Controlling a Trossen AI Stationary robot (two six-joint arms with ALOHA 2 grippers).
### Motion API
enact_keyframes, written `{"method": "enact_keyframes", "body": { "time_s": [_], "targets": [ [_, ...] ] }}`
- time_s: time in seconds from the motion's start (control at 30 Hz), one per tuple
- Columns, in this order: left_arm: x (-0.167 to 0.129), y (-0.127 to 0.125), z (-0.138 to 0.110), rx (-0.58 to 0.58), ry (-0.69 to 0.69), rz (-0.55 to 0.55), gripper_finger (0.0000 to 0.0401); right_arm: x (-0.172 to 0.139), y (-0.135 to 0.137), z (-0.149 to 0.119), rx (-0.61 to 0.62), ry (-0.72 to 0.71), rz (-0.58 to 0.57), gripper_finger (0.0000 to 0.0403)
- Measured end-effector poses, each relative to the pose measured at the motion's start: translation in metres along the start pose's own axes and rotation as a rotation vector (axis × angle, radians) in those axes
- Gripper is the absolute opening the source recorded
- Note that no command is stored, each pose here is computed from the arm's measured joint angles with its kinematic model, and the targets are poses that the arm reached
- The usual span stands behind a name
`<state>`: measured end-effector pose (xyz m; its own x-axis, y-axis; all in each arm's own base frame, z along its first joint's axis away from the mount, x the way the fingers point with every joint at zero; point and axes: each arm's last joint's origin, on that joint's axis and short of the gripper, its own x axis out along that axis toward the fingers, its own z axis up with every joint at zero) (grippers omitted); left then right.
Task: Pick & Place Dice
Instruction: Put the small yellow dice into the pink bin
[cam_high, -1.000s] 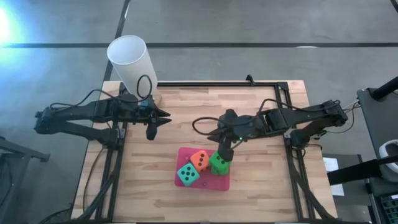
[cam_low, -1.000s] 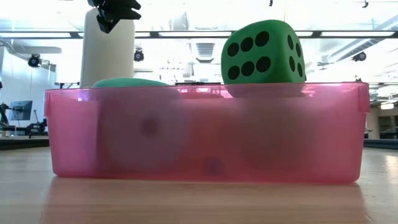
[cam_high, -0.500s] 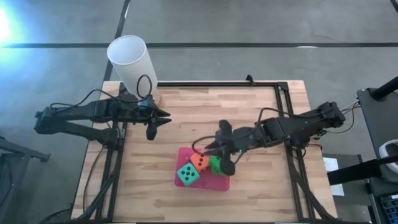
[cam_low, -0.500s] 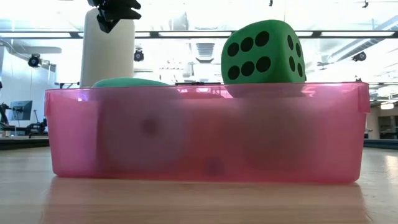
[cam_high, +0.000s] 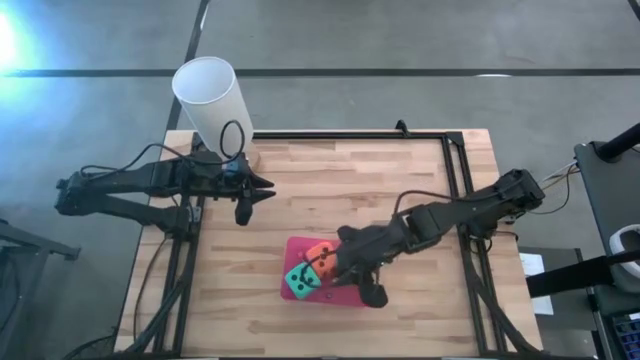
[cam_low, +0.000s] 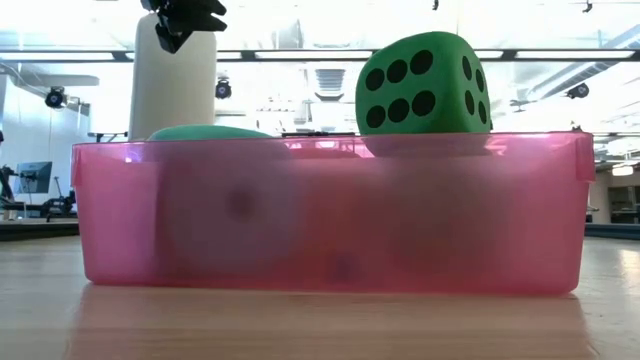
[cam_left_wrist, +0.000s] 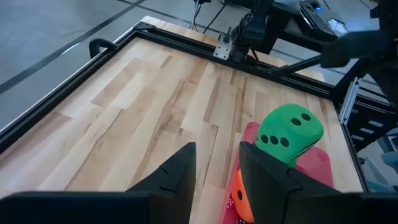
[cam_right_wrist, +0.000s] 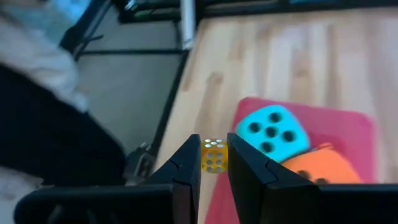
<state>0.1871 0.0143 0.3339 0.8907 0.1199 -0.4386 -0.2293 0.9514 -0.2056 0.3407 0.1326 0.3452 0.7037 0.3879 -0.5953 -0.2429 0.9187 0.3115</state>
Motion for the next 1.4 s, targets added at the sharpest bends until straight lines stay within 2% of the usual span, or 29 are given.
{"method": "enact_keyframes", "body": {
  "time_s": [0.2,0.47,0.67,0.87,1.03,1.4],
  "targets": [
    [0.0,0.0,0.0,0.0,0.0,0.0,0.0131,0.003,0.0,-0.008,-0.043,0.087,0.072,0.0054],
    [0.0,0.0,0.0,0.001,0.0,-0.001,0.0122,0.006,-0.013,-0.008,-0.093,0.11,0.046,0.0054],
    [0.0,0.0,0.0,0.001,0.0,-0.001,0.0125,0.03,-0.031,-0.009,-0.142,0.123,0.017,0.0054],
    [0.0,0.0,0.0,0.03,0.0,-0.001,0.0123,0.048,-0.053,-0.008,-0.115,0.15,-0.023,0.0054],
    [0.0,0.0,0.0,0.033,0.001,-0.004,0.0123,0.059,-0.058,-0.008,-0.168,0.155,-0.02,0.0055],
    [0.0,0.0,0.0,0.044,0.001,-0.006,0.0128,0.067,-0.062,-0.011,-0.183,0.183,-0.025,0.0119]
  ]
}}
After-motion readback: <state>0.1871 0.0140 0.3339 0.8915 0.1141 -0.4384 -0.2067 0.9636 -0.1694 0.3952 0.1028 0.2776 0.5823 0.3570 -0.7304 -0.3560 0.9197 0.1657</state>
